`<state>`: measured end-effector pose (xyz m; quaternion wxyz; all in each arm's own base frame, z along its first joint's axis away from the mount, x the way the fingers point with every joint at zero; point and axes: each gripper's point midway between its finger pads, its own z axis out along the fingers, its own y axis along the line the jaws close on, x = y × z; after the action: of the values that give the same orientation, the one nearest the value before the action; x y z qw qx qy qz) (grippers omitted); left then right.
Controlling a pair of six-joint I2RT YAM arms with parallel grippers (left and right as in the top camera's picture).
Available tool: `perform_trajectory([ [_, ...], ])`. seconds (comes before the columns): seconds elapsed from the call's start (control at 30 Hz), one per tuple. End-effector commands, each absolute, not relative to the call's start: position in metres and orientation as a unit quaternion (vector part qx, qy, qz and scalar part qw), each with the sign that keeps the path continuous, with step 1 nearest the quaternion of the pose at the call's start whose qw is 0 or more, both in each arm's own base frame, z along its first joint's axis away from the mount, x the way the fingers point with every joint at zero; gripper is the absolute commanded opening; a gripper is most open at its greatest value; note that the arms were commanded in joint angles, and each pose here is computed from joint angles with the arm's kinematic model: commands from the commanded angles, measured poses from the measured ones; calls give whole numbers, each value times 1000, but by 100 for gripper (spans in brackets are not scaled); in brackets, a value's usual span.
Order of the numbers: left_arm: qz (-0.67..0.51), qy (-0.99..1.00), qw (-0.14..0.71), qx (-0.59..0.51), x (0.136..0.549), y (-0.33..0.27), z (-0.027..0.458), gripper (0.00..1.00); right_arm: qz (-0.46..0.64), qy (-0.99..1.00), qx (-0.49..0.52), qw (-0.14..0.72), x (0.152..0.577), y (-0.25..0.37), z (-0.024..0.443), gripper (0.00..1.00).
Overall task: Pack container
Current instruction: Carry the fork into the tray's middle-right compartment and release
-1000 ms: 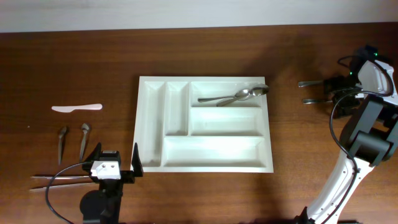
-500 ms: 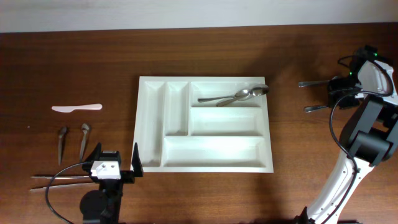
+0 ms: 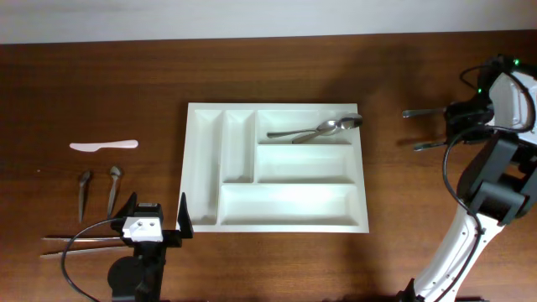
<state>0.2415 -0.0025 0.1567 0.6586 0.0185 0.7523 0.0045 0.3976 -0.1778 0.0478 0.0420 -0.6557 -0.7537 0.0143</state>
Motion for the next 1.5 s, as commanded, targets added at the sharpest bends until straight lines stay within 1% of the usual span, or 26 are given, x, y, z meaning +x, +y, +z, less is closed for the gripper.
perform_trajectory([
  [0.0,14,751,659,20,242,0,154,99,-7,-733,-680,-18,403,-151,131,4],
  [0.1,14,751,659,20,242,0,154,99,-3,-717,-697,-1,385,-112,160,4],
  [0.3,14,751,659,21,242,0,154,99,-19,-744,-668,-6,382,-35,189,3],
  [0.57,14,751,659,20,242,0,154,99,2,-758,-651,32,360,58,184,4],
  [0.7,14,751,659,20,242,0,154,99,13,-751,-659,34,351,96,178,5],
  [0.83,14,751,659,20,242,0,154,99,5,-763,-646,26,350,128,171,6],
  [1.07,14,751,659,20,242,0,154,99,3,-760,-649,24,347,169,158,7],
  [1.33,14,751,659,20,242,0,154,99,21,-757,-652,25,351,174,140,8],
  [1.47,14,751,659,20,242,0,154,99,35,-756,-653,27,352,172,129,11],
])
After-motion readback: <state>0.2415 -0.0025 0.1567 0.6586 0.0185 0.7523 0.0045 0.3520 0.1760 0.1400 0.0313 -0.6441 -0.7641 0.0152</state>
